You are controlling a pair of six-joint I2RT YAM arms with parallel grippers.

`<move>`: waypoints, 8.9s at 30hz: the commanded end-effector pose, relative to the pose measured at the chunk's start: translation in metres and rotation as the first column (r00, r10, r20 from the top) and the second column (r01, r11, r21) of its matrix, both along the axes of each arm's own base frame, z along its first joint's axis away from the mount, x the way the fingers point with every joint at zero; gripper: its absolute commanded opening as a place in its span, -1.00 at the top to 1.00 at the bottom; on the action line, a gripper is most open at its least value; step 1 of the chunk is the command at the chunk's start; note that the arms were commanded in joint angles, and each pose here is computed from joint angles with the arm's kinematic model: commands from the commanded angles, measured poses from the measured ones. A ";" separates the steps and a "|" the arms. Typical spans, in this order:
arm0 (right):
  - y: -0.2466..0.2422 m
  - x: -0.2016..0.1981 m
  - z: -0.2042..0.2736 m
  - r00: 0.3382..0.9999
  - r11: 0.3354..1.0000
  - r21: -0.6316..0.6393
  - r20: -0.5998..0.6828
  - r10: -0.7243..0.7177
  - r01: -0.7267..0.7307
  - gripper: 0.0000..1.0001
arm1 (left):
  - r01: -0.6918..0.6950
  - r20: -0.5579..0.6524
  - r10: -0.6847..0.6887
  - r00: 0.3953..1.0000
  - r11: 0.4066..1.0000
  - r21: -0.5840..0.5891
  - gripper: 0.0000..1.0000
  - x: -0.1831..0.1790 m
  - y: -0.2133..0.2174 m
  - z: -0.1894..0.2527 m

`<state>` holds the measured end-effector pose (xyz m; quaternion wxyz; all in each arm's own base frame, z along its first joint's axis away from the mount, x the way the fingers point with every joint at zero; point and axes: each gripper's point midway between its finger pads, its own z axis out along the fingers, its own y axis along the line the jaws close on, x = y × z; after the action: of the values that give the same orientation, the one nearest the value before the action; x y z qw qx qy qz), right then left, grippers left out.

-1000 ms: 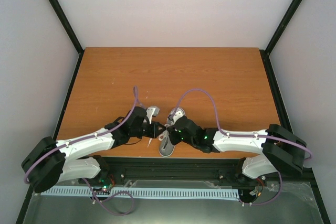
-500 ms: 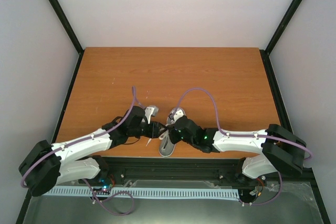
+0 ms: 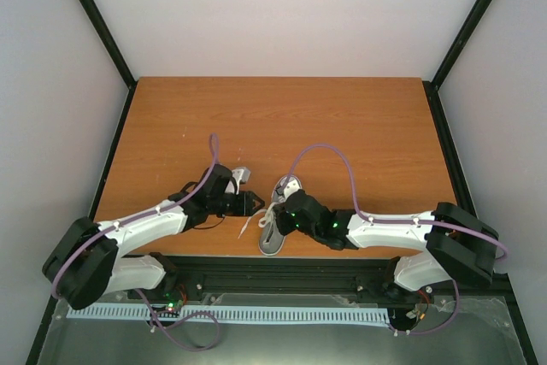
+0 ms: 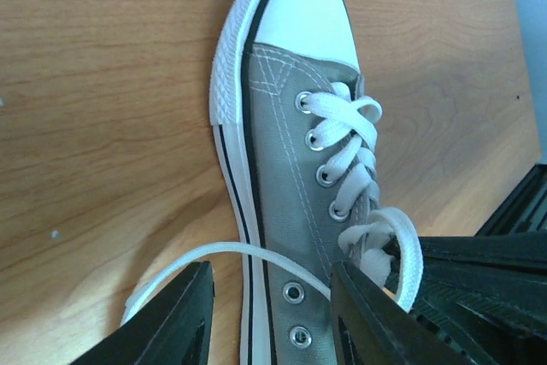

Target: Tie the shoes

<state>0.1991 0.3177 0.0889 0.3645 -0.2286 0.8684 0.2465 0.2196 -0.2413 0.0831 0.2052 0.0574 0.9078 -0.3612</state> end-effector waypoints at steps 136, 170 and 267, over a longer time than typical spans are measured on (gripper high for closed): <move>-0.063 0.034 -0.001 0.965 0.971 0.035 -0.122 -0.233 0.238 0.94 | -0.076 -0.020 0.076 0.997 0.997 -0.005 0.98 0.014 0.000 -0.016; -0.086 0.030 0.005 0.969 0.969 0.087 -0.114 -0.219 0.229 0.94 | -0.149 -0.043 0.150 0.988 0.988 0.041 0.98 0.024 0.018 -0.029; -0.086 0.018 -0.022 0.965 0.989 0.124 -0.260 -0.043 0.078 0.94 | 0.083 -0.040 -0.091 0.995 0.979 -0.185 0.34 0.017 -0.034 -0.004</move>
<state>0.2140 0.2348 0.0619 0.2612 -0.1534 0.8979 0.3195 0.2369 -0.2686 0.0798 0.1809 0.0603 0.8815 -0.4320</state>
